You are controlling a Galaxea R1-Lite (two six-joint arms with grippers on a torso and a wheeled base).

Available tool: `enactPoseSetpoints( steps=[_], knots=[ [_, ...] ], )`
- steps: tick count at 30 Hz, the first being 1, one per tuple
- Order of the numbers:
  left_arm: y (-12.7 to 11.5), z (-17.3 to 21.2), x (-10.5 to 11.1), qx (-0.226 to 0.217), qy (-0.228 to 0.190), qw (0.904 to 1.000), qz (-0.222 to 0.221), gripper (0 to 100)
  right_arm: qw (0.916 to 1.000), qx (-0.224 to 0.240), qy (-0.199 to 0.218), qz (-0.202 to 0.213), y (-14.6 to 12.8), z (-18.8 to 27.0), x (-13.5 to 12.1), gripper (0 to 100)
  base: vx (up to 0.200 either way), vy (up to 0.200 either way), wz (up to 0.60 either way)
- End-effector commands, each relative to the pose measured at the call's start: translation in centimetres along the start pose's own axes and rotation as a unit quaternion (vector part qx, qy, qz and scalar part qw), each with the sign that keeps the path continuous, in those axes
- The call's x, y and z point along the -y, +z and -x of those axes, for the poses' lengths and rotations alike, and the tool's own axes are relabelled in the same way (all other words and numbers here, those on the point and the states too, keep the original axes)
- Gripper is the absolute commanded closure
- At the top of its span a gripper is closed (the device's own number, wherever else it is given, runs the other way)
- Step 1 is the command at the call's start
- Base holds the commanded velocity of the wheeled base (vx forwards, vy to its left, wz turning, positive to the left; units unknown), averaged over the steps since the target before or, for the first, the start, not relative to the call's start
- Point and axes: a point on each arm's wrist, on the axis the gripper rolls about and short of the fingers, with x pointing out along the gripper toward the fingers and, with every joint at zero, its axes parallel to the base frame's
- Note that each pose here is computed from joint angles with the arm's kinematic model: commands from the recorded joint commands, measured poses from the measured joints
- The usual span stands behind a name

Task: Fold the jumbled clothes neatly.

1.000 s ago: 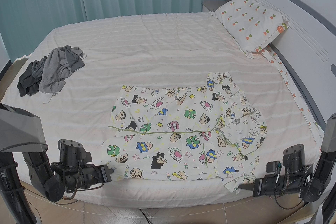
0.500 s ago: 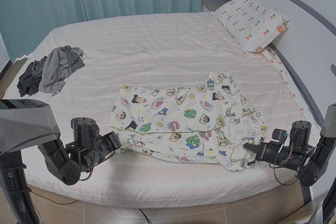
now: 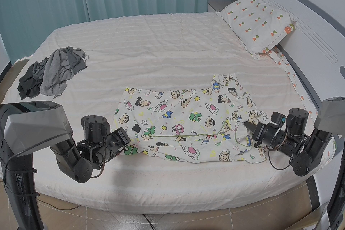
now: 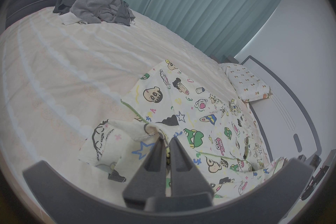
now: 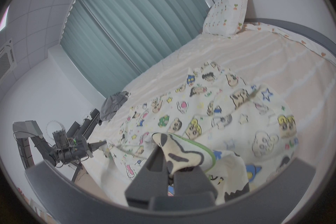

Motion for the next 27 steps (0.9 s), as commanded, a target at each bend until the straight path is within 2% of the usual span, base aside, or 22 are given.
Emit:
enactPoseSetpoints(
  steps=[1,7,11,17,18,22,27],
  knots=[
    [0.1,-1.0,0.0,0.006,-0.002,1.0000,0.002,100,0.9999,0.015,0.004,0.002,0.1,-1.9,0.8,100,0.000,0.000,0.00],
    [-0.1,-1.8,0.0,0.005,-0.001,1.0000,0.001,100,0.9999,0.016,-0.001,-0.001,-0.4,-2.7,1.6,100,0.000,0.000,0.00],
    [0.0,-2.0,0.1,0.004,-0.001,1.0000,0.003,100,0.9988,0.049,0.002,-0.005,0.3,-2.9,2.5,100,0.000,0.000,0.00],
    [0.2,-2.2,0.5,0.009,-0.006,0.9998,0.015,100,0.9982,0.059,0.002,-0.014,0.4,-2.8,2.9,100,0.000,0.000,0.00],
    [0.3,-2.1,0.5,0.010,-0.007,0.9998,0.016,0,0.9981,0.060,-0.002,-0.014,0.5,-2.6,3.1,100,0.000,0.000,0.00],
    [0.6,-2.0,0.5,0.015,-0.007,0.9997,0.017,0,0.9979,0.062,-0.004,-0.017,0.7,-2.5,3.5,100,0.000,0.000,0.00],
    [1.6,-1.6,1.1,0.043,-0.002,0.9986,0.031,0,0.9978,0.064,-0.008,-0.019,0.9,-2.4,3.8,100,0.000,0.000,0.00]
  ],
)
